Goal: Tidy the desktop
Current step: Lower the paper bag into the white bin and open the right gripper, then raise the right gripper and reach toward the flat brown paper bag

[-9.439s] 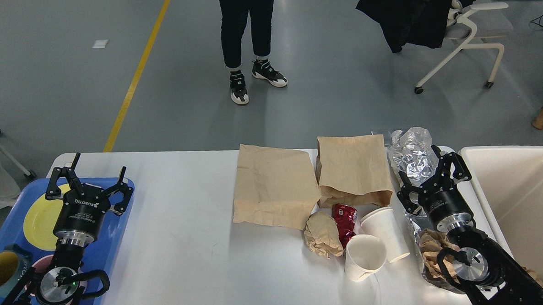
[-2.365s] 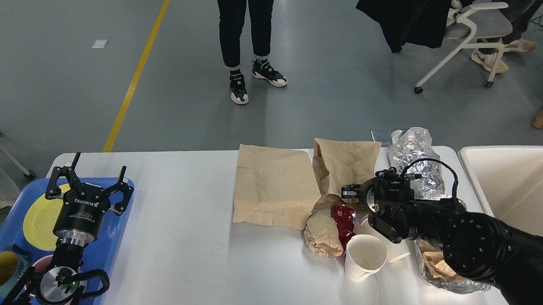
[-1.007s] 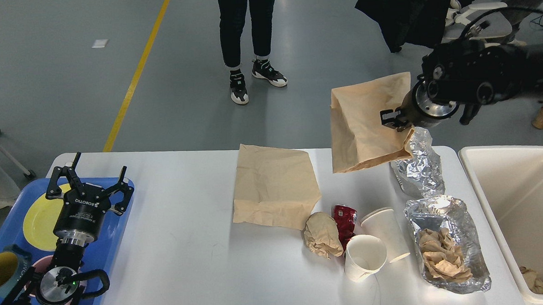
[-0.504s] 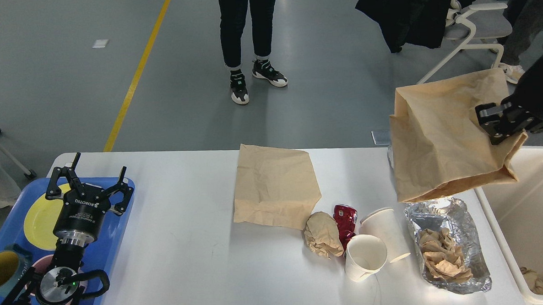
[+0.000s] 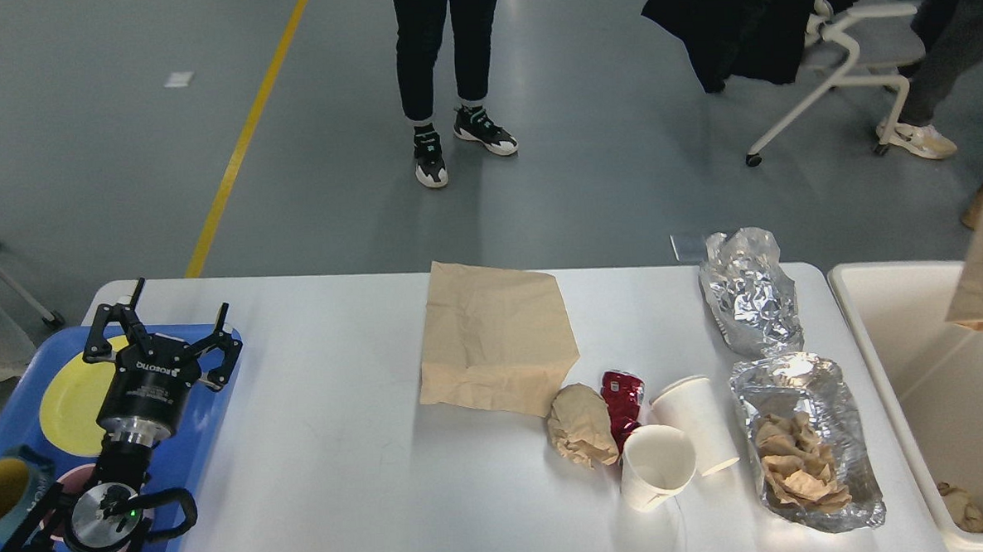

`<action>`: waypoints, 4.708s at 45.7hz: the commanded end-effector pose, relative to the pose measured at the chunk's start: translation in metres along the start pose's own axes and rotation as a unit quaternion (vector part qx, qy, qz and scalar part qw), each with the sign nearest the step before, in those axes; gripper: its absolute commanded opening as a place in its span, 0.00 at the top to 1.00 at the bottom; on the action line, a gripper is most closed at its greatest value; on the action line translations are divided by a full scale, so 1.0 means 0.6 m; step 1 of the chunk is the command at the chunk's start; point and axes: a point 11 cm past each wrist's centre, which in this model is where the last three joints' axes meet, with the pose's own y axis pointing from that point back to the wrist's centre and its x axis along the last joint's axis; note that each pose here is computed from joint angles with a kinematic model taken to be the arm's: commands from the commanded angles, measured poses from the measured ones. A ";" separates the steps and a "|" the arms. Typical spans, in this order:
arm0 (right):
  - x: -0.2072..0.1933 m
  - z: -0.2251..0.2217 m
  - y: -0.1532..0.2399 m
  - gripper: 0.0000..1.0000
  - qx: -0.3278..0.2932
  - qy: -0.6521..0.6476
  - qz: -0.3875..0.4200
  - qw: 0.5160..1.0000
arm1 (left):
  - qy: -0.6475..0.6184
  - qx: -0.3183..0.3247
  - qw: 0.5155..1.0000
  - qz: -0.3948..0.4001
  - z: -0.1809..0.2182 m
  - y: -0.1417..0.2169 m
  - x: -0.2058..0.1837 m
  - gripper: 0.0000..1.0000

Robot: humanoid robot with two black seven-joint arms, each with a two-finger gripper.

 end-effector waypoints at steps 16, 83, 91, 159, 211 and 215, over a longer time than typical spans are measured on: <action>-0.203 0.054 -0.375 1.00 -0.069 -0.009 0.067 0.995 | 0.000 0.000 1.000 -0.001 0.000 -0.001 -0.001 0.04; -0.366 -0.071 -0.470 0.00 -0.026 0.009 0.160 0.987 | 0.000 0.000 1.000 -0.001 0.000 -0.001 -0.001 0.04; -0.370 -0.070 -0.470 0.00 -0.026 0.008 0.157 0.987 | 0.000 0.000 1.000 -0.001 0.000 -0.001 -0.002 0.04; -0.136 -0.352 0.257 0.00 0.096 0.304 -0.151 0.936 | 0.000 0.000 1.000 -0.001 0.000 -0.001 -0.001 0.04; -0.162 -0.620 0.238 0.00 0.169 0.374 -0.028 0.911 | 0.000 0.000 1.000 -0.001 0.000 -0.001 -0.001 0.04; -0.184 -0.674 0.220 0.00 0.213 0.374 -0.023 0.902 | 0.000 0.000 1.000 -0.001 0.000 -0.001 -0.001 0.04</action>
